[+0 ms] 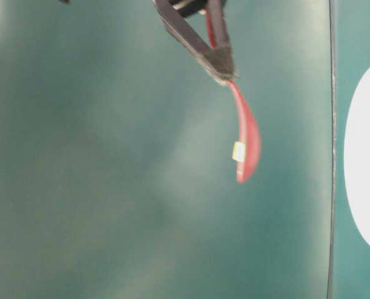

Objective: Scoop the yellow hexagonal prism block from the bowl with a spoon using the right arm.

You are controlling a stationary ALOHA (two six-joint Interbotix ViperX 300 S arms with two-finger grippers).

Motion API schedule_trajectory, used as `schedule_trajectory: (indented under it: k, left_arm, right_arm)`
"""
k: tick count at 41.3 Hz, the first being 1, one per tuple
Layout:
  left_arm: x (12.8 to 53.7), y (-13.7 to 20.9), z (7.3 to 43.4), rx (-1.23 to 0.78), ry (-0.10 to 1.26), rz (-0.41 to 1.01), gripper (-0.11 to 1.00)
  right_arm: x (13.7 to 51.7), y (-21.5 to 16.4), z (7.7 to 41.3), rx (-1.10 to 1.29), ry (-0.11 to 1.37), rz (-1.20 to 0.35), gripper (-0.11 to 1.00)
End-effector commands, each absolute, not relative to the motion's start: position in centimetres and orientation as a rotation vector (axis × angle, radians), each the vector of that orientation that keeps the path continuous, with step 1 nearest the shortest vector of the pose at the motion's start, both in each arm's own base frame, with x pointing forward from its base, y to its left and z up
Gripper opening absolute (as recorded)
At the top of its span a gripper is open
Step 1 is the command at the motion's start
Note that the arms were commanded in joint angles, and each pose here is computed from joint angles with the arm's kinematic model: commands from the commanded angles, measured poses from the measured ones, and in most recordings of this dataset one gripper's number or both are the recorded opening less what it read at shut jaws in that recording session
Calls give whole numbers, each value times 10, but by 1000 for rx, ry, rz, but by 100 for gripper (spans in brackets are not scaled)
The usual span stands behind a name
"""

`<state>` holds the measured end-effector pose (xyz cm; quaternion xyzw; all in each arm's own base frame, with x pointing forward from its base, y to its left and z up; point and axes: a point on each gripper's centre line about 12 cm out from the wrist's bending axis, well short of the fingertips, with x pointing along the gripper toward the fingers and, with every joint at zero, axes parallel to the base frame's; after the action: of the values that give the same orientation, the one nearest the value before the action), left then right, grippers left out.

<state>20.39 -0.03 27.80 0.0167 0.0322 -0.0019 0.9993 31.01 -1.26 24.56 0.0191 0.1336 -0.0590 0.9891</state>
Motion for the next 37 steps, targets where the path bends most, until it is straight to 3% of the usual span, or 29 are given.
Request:
schedule_trajectory:
  k: [1,37]
  left_arm:
    - [206,0,286,36,43,-3,5]
    - [205,0,286,36,41,-3,5]
  right_arm:
    - [306,-12,260,29,207,-118,24]
    - [307,-11,264,33,197,-116,24]
